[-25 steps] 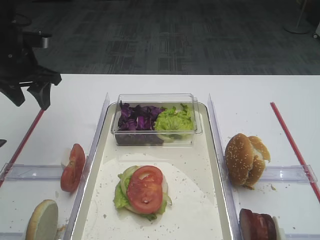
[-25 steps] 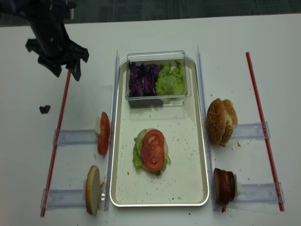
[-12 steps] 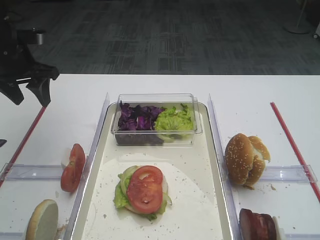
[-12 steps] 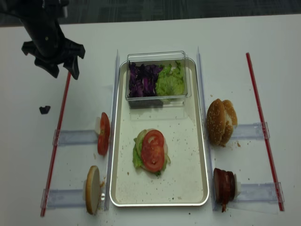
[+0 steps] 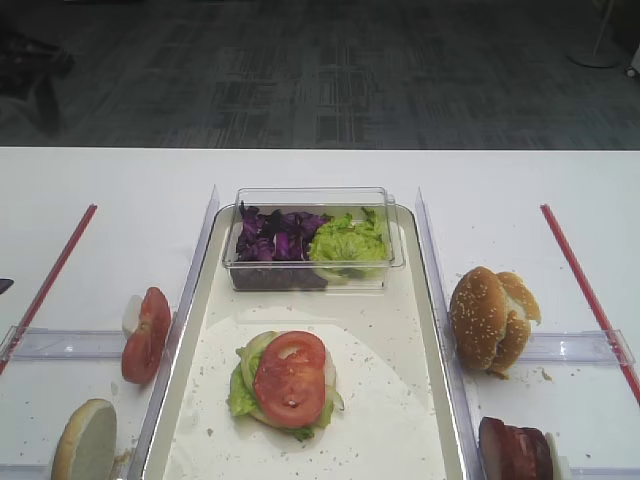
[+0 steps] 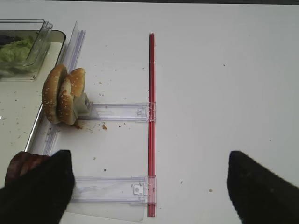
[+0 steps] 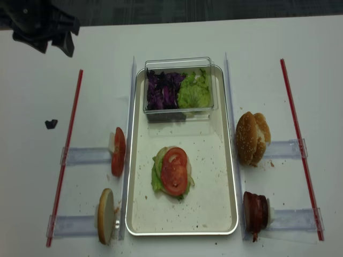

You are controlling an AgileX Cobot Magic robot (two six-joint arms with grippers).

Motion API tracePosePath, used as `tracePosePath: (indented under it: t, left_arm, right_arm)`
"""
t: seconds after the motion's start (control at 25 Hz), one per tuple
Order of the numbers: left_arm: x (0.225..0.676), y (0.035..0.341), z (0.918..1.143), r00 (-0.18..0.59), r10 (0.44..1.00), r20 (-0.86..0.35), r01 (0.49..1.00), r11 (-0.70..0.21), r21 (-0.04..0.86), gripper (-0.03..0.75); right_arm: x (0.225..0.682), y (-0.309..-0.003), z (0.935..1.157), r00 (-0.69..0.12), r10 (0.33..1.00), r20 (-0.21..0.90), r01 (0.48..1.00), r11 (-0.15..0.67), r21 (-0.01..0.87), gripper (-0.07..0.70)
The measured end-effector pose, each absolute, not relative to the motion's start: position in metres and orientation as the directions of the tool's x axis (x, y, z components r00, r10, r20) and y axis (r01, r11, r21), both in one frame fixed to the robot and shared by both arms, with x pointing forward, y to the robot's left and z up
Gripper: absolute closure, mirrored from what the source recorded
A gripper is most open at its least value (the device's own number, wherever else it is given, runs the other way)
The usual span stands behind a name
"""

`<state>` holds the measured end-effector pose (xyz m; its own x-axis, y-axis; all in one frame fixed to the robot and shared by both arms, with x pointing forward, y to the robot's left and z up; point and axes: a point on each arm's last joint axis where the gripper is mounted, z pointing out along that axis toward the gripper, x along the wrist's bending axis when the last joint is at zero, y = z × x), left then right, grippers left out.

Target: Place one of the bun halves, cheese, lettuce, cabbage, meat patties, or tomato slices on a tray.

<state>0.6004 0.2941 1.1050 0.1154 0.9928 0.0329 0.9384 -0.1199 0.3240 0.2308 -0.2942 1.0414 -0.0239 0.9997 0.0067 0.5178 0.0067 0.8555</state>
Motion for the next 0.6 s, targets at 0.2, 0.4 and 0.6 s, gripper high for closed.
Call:
tracePosePath:
  t: [0.2, 0.4, 0.6]
  left_arm:
    - [0.565, 0.296, 1.128, 0.113, 0.992, 0.053, 0.923, -0.125, 0.365, 0.274]
    - [0.525, 0.297, 1.137, 0.112, 0.992, 0.056, 0.916, -0.125, 0.382, 0.274]
    - [0.487, 0.298, 1.139, 0.106, 0.993, 0.058, 0.912, -0.120, 0.392, 0.274]
  right_arm:
    - [0.231, -0.294, 1.041, -0.024, 1.000, 0.007, 0.518, 0.007, 0.855, -0.043]
    - [0.231, -0.294, 1.041, -0.024, 1.000, 0.007, 0.518, 0.007, 0.855, -0.043]
    - [0.231, -0.294, 1.041, -0.024, 1.000, 0.007, 0.518, 0.007, 0.855, -0.043]
